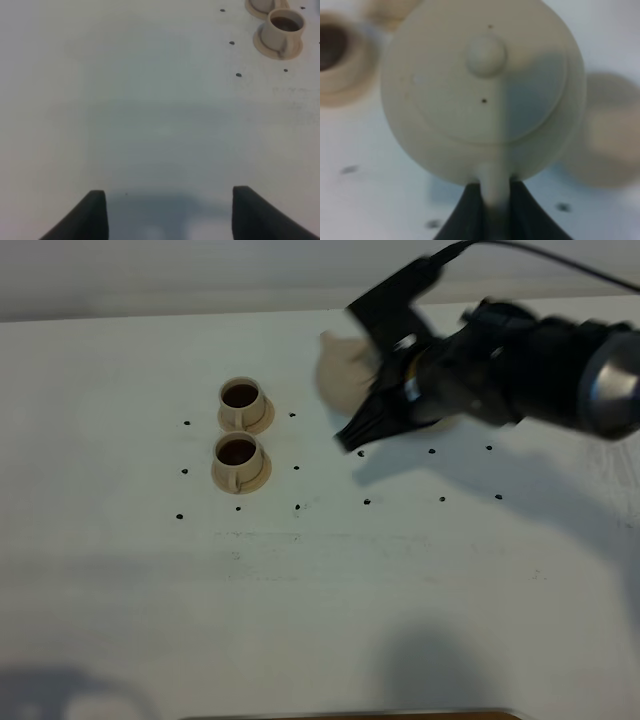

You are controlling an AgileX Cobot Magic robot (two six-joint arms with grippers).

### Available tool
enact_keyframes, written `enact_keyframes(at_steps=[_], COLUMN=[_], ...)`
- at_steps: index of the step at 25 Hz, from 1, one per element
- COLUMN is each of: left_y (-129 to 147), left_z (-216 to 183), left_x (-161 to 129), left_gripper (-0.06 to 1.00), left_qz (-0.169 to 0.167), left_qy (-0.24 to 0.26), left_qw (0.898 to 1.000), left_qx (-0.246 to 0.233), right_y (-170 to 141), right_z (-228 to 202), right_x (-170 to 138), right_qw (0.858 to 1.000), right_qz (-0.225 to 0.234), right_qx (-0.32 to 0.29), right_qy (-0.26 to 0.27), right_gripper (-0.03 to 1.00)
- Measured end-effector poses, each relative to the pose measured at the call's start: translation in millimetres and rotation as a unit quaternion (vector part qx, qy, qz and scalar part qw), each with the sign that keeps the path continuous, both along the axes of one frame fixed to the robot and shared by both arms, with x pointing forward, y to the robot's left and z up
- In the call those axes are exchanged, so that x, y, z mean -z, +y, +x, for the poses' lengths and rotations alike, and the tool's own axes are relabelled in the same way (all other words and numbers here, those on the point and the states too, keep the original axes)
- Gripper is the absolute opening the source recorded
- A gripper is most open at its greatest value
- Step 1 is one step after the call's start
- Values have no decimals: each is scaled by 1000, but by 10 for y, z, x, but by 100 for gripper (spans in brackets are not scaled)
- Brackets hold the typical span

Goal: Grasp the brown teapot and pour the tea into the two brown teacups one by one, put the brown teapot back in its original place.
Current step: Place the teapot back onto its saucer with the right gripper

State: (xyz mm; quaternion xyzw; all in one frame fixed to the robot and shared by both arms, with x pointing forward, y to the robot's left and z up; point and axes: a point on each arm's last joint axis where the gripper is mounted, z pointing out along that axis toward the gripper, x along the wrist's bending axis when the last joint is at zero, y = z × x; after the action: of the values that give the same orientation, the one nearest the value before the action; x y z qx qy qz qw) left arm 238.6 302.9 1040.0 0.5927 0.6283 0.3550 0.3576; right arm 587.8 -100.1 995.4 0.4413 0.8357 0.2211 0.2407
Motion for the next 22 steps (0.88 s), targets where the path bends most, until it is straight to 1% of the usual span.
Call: enact_keyframes(at_steps=[5,8,12,16,22], left_y=[0,0,0,0,0], left_z=[0,0,0,0,0], left_x=[0,0,0,0,1], left_gripper=[60,60,60,60,60], left_qz=[0,0,0,0,0], left_qy=[0,0,0,0,1], left_qw=[1000,1000,1000,1000,1000], left_qx=[0,0,0,0,0], right_y=[-324,-423,-450,-426,-481], right_z=[169,228,295,347,422], right_x=[-4,17,123,293,491], right_qw=[999,997,996,996,995], right_qz=[11,20,29,29,27], right_qx=[52,70,78,80,88], right_qy=[4,6,12,25,37], right_gripper=[9,9,9,9,9])
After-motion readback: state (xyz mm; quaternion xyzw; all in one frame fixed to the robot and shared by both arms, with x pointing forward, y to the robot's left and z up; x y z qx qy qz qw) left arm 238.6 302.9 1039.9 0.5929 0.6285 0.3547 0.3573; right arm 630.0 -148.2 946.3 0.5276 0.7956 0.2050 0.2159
